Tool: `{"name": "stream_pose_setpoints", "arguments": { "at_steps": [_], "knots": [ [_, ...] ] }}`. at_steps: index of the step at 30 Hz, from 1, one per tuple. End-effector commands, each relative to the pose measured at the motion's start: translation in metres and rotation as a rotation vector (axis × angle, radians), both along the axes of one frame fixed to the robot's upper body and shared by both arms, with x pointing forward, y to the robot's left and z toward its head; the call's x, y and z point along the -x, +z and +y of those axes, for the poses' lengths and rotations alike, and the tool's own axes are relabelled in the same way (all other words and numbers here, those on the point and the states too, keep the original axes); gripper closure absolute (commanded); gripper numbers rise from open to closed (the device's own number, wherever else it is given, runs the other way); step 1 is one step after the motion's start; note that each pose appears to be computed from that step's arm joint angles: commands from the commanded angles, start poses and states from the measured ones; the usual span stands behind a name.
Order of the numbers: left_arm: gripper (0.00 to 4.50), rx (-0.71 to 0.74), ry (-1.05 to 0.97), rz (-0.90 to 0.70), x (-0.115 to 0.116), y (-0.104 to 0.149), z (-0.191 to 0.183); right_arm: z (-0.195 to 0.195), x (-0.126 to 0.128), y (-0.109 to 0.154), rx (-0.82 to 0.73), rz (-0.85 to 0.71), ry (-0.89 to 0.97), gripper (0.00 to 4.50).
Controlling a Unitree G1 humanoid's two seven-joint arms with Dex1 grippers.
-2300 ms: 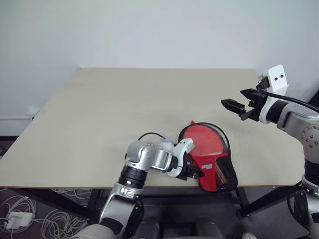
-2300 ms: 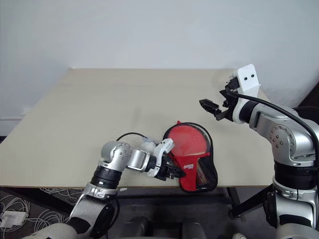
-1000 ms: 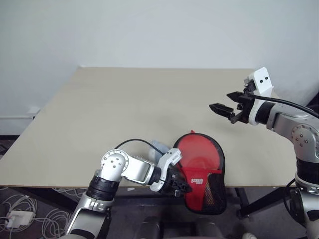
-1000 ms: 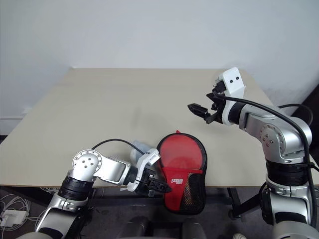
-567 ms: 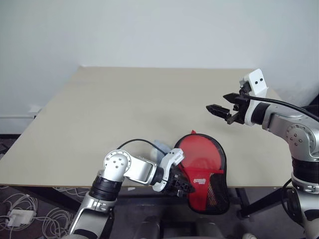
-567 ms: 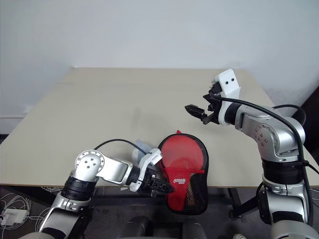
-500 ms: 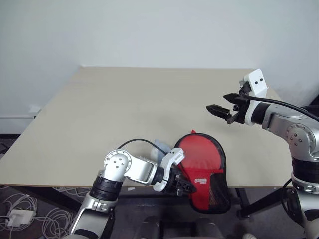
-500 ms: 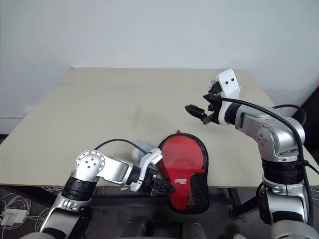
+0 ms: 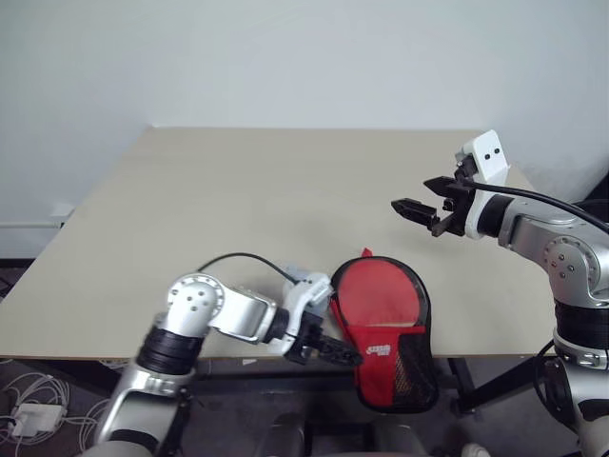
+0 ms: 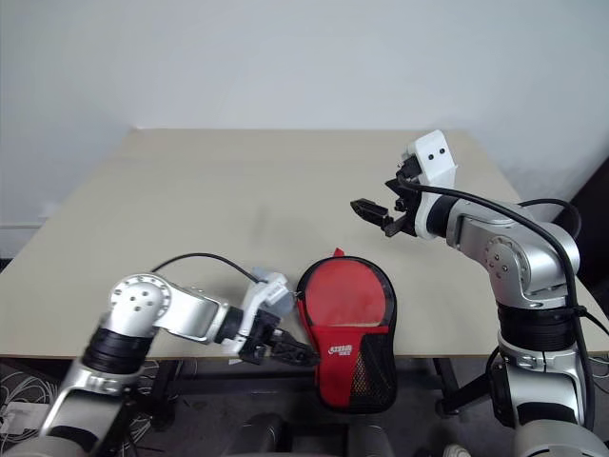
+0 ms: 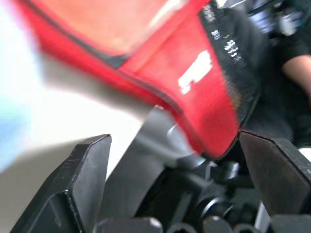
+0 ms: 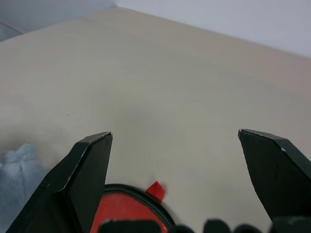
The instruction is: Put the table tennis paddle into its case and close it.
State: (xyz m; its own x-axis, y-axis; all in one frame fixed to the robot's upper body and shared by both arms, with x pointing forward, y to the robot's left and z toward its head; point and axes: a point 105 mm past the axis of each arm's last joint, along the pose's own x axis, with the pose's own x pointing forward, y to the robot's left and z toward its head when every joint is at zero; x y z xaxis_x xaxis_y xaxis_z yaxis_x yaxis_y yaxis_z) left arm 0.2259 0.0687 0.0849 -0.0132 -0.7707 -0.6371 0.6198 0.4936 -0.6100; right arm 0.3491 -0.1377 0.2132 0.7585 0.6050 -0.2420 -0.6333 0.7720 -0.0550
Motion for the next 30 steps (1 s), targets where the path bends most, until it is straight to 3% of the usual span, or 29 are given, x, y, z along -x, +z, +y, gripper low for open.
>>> {"name": "stream_pose_setpoints", "arguments": {
  "at_steps": [1, 7, 14, 21, 25, 30],
  "knots": [
    [0.03, 0.066, -0.113, -0.067, 0.007, 0.03, -0.004, 0.001, 0.0, 0.021, -0.006, -0.078, 0.01, 0.0],
    [0.03, 0.242, -0.182, -0.401, -0.011, 0.09, -0.04, -0.001, -0.004, 0.023, -0.006, -0.084, 0.003, 0.0],
    [0.03, 0.316, -0.185, -0.659, -0.036, 0.09, -0.088, -0.004, -0.014, 0.028, 0.003, -0.105, -0.008, 0.0],
    [0.03, 0.278, -0.292, -0.772, -0.039, 0.045, -0.112, -0.002, -0.018, 0.032, 0.001, -0.121, -0.004, 0.0],
    [0.03, 0.129, -0.322, -0.785, -0.052, 0.006, -0.093, 0.0, -0.017, 0.032, 0.0, -0.124, -0.001, 0.0],
    [0.03, 0.064, -0.311, -0.772, -0.059, -0.003, -0.07, 0.0, -0.016, 0.031, 0.001, -0.122, 0.0, 0.0]
  ]
}}
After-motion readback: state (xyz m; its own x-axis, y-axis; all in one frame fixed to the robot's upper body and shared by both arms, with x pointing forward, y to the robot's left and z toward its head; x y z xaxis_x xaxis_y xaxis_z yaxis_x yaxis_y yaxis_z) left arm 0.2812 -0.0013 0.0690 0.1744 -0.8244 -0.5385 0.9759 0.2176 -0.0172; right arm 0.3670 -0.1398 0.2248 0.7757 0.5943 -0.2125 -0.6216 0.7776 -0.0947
